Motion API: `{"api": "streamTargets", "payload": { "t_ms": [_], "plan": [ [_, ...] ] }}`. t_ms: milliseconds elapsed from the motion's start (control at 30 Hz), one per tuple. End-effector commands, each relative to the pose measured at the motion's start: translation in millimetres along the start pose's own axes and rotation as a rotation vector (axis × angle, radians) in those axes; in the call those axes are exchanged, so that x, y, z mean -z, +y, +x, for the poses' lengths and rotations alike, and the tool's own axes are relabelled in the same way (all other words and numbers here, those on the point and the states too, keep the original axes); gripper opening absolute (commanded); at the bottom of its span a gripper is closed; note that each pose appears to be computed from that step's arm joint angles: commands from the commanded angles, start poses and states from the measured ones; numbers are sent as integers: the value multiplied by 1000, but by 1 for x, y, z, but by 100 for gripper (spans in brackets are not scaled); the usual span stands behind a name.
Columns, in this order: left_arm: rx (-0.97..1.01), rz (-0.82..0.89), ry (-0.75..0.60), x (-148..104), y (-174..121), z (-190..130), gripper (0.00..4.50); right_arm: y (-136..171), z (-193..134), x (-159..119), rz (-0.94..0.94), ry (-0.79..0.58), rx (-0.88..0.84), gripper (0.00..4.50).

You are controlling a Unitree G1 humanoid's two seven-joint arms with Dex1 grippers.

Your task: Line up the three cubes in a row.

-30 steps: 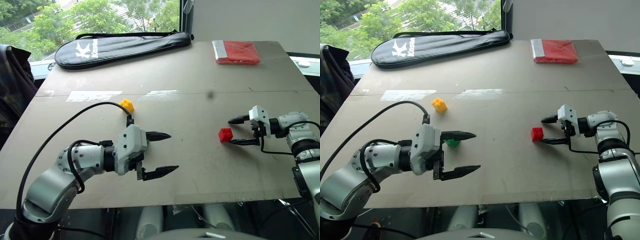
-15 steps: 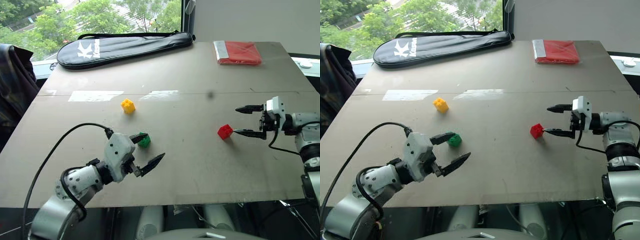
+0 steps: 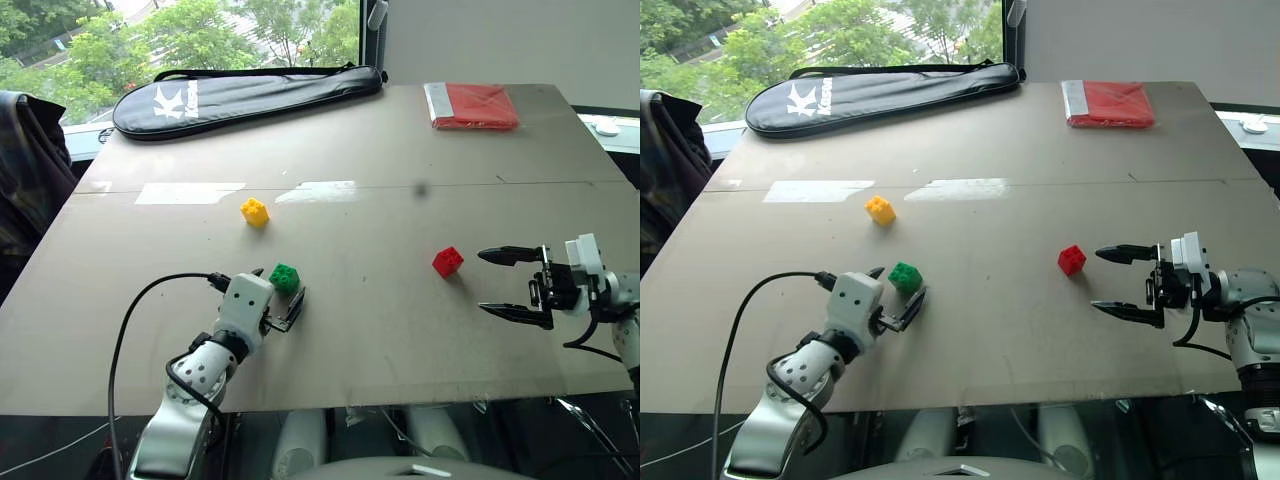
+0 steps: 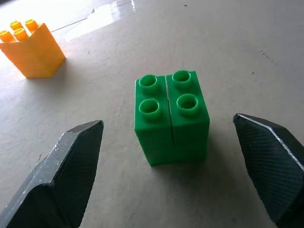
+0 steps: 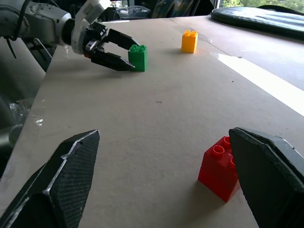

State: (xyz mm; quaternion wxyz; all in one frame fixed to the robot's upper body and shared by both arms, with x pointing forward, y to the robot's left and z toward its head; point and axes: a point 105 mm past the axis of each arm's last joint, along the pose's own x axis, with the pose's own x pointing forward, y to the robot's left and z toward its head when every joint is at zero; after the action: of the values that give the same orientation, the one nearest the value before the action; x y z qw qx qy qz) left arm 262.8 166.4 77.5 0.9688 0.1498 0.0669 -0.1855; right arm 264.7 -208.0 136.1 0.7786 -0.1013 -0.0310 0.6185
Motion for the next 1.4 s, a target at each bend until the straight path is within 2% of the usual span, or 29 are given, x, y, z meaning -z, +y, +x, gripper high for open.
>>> {"api": "streamTargets", "payload": {
  "t_ms": [33,167,200,333,367,433,667,933,1033,1200,1300,1400],
  "plan": [
    [34,0,-11,0,-1,8,450,0,-4,-18,-56,-31,-1,447],
    [88,-12,-7,3,-7,11,450,2,-4,-22,-55,-37,4,447],
    [100,-17,-9,3,-9,11,424,2,-4,-22,-54,-38,7,450],
    [110,-21,-16,4,-10,11,299,4,-4,-23,-52,-38,18,450],
    [110,-20,-17,4,-9,11,228,5,-4,-23,-51,-38,19,450],
    [111,-19,-19,4,-9,11,133,6,-3,-23,-49,-36,20,450],
    [149,7,-50,0,-6,11,134,-3,-3,-13,-14,22,114,450],
    [463,89,-170,-30,-17,-5,134,-26,-1,25,44,160,408,450],
    [577,151,-167,-35,-16,-7,134,-21,15,33,111,138,465,450],
    [636,202,-162,-34,-11,-1,134,-12,28,43,146,134,515,450],
    [670,213,-176,-34,-13,9,134,-6,27,46,149,121,514,450],
    [728,238,-184,-33,-21,25,134,2,17,54,131,172,493,450]
  ]
}}
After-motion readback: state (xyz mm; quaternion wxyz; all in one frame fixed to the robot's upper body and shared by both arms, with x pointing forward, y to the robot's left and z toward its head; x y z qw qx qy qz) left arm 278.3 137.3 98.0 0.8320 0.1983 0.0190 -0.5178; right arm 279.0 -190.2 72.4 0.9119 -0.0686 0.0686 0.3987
